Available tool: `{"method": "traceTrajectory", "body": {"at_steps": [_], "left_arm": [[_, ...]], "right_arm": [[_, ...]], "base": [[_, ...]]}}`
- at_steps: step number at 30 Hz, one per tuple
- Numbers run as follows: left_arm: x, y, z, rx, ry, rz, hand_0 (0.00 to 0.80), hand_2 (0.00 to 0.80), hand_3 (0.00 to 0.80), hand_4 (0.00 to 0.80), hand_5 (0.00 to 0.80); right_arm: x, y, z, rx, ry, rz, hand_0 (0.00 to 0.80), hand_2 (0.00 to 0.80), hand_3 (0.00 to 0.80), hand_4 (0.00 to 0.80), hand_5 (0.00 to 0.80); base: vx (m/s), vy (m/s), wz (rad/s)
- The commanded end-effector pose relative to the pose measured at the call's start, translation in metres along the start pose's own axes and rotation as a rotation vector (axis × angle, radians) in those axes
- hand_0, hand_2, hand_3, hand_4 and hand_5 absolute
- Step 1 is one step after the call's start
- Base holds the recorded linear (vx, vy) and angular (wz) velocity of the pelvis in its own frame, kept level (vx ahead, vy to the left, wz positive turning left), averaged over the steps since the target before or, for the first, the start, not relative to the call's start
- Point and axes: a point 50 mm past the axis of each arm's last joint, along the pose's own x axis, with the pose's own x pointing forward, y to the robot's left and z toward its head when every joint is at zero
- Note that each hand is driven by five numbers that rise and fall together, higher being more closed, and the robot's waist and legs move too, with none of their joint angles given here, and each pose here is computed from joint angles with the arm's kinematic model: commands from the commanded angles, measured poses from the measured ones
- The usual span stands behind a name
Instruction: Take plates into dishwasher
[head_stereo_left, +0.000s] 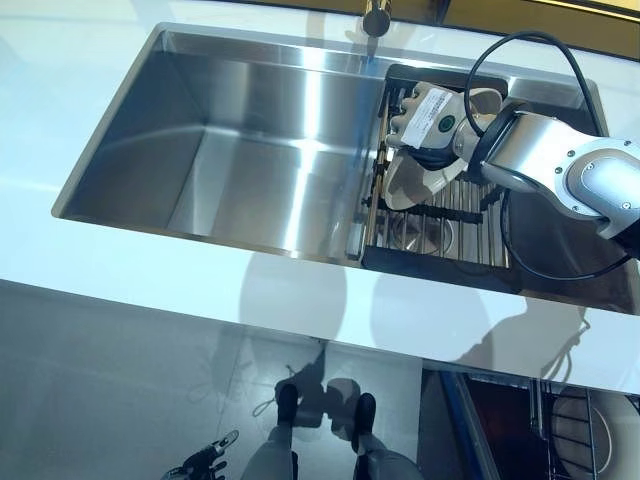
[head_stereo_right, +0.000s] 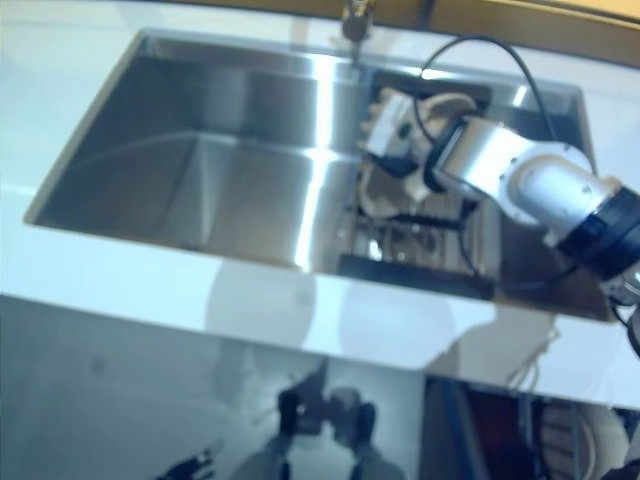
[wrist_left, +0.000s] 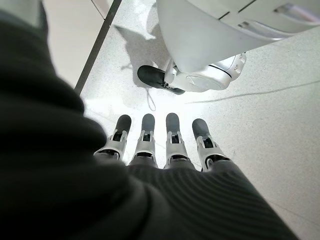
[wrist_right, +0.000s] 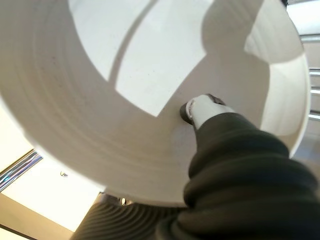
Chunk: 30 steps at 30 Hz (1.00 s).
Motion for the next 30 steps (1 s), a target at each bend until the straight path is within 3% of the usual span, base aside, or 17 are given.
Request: {"method": "traceTrajectory", "body": {"at_steps": [1,17,24,30], "left_arm": [[-0.004,0.012,-0.004,0.016,0.011,0.027,0.0,0.0,0.0,0.0,0.0],[-0.006,0.015,-0.021,0.038,0.085,0.049,0.0,0.0,0.0,0.0,0.0],[-0.007,0.017,-0.032,0.068,0.131,0.059,0.0,0.0,0.0,0.0,0.0],[-0.008,0.015,-0.038,0.061,0.153,0.057,0.0,0.0,0.0,0.0,0.0]], "right_arm": [[-0.011,-0.004,-0.034,-0.038,0.119,-0.027,0.8,0.8,0.8,0.8,0.8],[-0.058,0.045,-0.095,0.101,0.457,-0.05,0.8,0.8,0.8,0.8,0.8],[-0.089,0.07,-0.113,0.159,0.596,0.019,0.8,0.8,0.8,0.8,0.8],[-0.131,0.092,-0.133,0.316,0.81,0.001,0.8,0.8,0.8,0.8,0.8]], "base": [[0.0,0.0,0.0],[0.023,0.003,-0.09],[0.04,-0.028,-0.21],[0.033,-0.031,-0.19]]}}
